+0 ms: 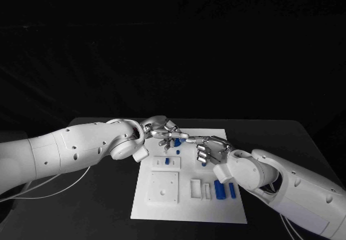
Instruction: Assemble the parts on the task board
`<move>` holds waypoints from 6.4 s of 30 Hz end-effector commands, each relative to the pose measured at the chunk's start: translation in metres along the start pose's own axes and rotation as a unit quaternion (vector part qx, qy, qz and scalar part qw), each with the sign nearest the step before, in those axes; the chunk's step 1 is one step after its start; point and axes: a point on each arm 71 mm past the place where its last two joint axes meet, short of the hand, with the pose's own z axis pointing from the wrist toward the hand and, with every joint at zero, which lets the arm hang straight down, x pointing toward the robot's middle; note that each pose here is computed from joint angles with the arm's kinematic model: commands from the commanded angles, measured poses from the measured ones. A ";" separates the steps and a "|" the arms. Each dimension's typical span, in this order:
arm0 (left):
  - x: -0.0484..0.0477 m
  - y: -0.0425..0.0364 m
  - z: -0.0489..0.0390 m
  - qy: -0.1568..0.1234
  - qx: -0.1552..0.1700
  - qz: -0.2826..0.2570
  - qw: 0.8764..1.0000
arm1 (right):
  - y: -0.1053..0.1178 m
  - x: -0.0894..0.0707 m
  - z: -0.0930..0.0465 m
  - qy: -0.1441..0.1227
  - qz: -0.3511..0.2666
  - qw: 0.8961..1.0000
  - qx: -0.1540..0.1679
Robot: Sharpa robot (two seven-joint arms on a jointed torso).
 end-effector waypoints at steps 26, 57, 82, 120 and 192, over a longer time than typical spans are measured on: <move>0.0024 -0.0014 0.0021 -0.001 0.002 -0.019 1.000 | 0.000 -0.002 0.002 -0.007 -0.012 1.000 -0.007; -0.0037 0.0043 -0.0024 0.000 -0.005 -0.040 0.999 | -0.001 -0.003 0.001 -0.011 -0.012 1.000 -0.011; -0.0026 0.0104 -0.0074 0.022 -0.015 -0.134 0.991 | -0.002 -0.005 0.001 -0.023 -0.008 1.000 -0.015; -0.0006 0.0121 -0.0072 0.036 -0.024 -0.110 0.993 | 0.000 -0.006 0.001 -0.028 -0.008 0.999 -0.018; -0.0038 0.0107 -0.0048 -0.001 -0.015 -0.143 0.990 | 0.013 -0.032 -0.008 -0.068 -0.156 0.981 -0.091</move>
